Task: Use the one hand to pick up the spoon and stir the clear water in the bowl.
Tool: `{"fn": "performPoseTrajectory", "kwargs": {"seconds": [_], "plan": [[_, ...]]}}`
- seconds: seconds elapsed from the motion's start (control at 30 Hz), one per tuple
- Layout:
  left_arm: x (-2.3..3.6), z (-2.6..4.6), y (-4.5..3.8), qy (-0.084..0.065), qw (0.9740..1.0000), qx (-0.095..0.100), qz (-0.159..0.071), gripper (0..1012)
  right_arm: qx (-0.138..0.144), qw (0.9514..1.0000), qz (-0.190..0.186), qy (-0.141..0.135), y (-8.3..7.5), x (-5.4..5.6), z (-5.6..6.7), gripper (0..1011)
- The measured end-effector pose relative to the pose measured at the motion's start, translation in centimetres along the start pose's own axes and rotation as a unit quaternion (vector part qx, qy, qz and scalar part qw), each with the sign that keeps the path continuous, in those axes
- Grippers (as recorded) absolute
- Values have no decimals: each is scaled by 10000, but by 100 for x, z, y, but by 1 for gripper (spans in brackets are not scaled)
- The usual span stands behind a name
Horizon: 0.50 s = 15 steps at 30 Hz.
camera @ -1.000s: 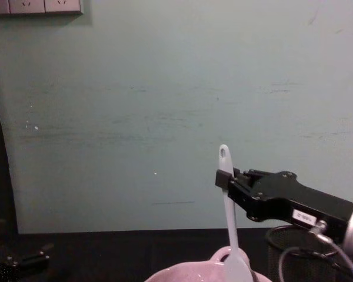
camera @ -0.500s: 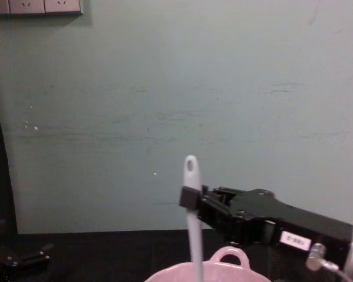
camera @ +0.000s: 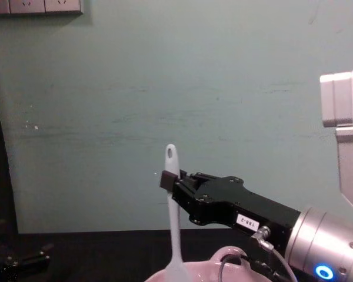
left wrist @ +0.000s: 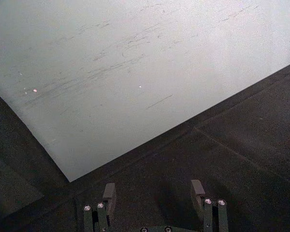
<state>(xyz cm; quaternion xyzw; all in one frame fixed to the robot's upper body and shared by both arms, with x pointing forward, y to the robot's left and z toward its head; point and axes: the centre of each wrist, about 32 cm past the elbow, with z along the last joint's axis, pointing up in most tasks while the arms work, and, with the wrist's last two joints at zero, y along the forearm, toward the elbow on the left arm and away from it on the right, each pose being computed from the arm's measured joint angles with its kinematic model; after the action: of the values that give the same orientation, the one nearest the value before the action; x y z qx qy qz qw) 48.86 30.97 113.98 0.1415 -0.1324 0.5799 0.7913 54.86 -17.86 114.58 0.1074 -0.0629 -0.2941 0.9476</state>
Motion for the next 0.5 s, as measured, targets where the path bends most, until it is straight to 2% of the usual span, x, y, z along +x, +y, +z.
{"fn": "performPoseTrajectory", "kwargs": {"seconds": [0.23,0.33,0.5], "plan": [[0,0,0,0,10000,0,0,1011,-68,9984,-424,-369,-21,169,-41,122],[0,0,0,0,10000,0,0,1011,-41,9975,-515,-485,-98,226,13,123],[0,0,0,0,10000,0,0,1011,-42,9970,-577,-511,-258,231,107,123]]}}
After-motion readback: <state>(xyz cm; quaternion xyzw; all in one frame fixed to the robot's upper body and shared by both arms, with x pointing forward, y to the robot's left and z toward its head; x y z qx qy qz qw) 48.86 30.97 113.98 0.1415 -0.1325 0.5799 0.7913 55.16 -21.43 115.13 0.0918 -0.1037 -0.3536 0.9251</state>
